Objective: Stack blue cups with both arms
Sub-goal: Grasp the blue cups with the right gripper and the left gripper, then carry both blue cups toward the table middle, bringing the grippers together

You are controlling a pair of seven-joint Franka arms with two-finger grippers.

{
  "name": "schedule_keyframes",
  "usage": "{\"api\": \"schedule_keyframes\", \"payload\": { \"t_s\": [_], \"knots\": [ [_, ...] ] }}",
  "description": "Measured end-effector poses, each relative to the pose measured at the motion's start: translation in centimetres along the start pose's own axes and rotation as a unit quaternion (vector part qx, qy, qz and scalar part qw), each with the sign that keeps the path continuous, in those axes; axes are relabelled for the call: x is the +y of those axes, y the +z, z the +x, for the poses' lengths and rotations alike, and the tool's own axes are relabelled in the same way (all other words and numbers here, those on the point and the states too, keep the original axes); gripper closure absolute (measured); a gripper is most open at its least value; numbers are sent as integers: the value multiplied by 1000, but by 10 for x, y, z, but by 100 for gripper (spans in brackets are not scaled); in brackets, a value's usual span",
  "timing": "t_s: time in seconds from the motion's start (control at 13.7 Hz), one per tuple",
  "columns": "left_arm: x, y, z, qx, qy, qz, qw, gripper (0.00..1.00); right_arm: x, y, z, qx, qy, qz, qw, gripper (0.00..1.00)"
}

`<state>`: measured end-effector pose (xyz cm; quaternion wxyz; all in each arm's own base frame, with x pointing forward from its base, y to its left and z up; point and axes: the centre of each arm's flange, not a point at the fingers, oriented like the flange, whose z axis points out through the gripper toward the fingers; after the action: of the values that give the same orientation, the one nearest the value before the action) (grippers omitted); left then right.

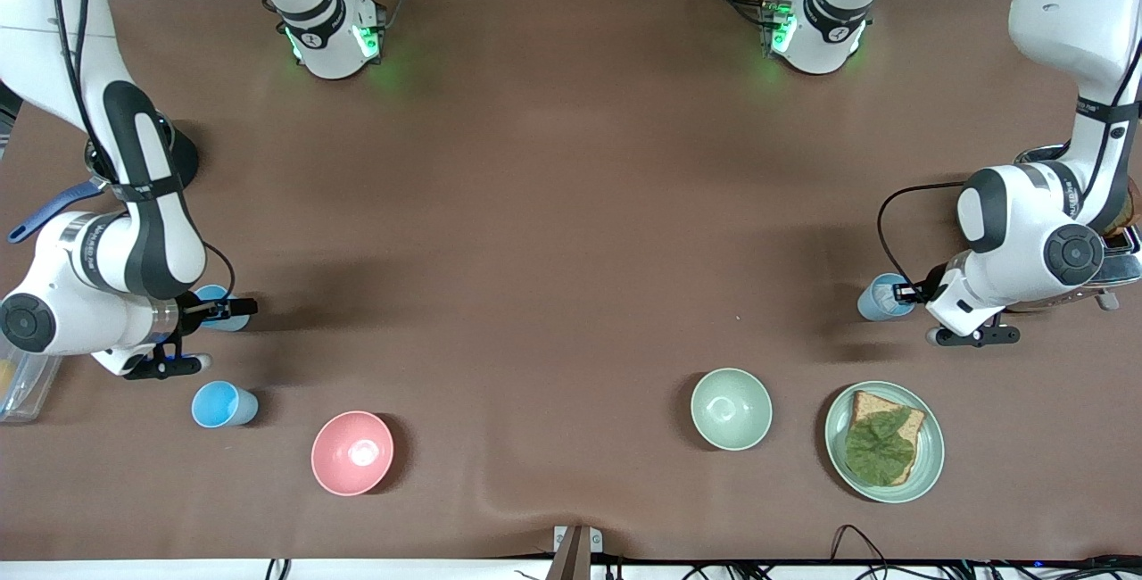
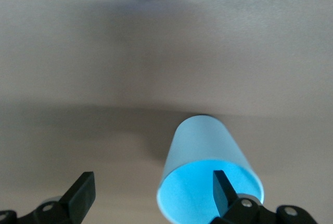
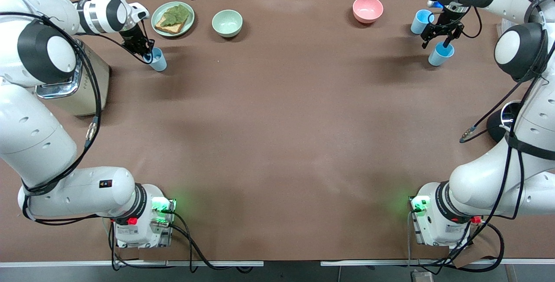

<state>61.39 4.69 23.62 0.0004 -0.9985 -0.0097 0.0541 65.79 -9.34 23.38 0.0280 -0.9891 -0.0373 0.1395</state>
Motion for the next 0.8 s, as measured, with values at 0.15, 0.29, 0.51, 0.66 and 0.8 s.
{"api": "schedule_keyframes", "payload": {
  "t_s": [0.15,0.29,0.51,0.66,0.8],
  "knots": [
    [13,-12,-1,-6,11,-4,1000,96,11,12,1,-2,3,2,1000,9],
    [42,-47,-3,-3,34,-10,999,96,14,16,1,-4,-2,3,1000,32],
    [124,-114,-15,16,68,-38,997,96,14,16,1,-3,-20,3,1000,66],
    [195,-132,-32,13,75,-50,996,96,13,15,2,-3,-25,3,1000,86],
    [276,-134,-54,9,77,-62,995,96,11,8,2,-1,-30,1,1000,96]
  ]
}}
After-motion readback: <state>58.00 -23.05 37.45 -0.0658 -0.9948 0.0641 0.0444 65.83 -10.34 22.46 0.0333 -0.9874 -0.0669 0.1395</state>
